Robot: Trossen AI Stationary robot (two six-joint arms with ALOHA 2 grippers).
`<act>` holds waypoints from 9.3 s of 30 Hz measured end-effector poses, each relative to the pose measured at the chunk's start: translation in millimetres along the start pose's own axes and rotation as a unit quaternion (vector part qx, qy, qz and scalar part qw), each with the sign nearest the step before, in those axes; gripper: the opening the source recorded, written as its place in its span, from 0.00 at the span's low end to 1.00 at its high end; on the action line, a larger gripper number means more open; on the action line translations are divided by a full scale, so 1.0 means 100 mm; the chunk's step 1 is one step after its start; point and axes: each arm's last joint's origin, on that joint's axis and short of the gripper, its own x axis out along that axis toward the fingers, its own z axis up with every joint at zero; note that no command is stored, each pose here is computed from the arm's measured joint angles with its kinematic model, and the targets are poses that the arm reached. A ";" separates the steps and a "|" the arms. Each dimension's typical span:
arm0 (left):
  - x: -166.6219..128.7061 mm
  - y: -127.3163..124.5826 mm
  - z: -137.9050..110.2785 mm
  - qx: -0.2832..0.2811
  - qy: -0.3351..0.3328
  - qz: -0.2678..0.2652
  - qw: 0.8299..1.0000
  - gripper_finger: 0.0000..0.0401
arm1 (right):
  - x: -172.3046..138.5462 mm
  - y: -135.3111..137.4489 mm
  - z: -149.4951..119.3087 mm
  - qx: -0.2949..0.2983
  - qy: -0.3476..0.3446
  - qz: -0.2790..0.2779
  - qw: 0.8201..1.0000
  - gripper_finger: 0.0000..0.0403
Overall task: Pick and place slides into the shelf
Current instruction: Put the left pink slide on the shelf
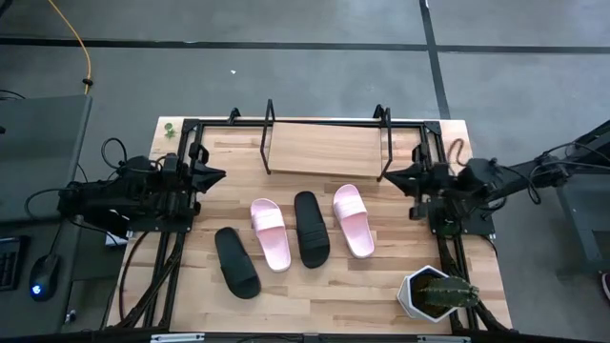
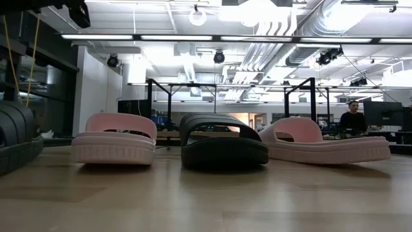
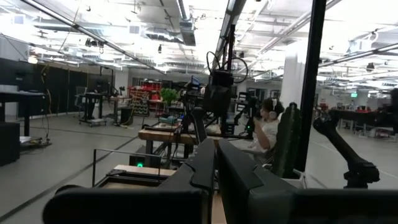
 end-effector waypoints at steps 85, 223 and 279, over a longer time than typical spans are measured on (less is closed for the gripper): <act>0.36 0.01 -0.53 -0.053 0.302 -0.027 0.951 0.46 | 0.81 0.38 -0.46 -0.156 0.260 -0.111 0.946 0.01; 1.55 -1.10 -1.12 0.349 0.644 0.175 0.658 0.01 | 0.81 0.37 -0.51 -0.162 0.284 -0.045 0.944 0.01; 2.58 -0.33 0.22 0.330 0.547 0.224 0.736 0.04 | 0.94 1.12 -0.63 -0.501 0.228 -0.086 0.831 0.59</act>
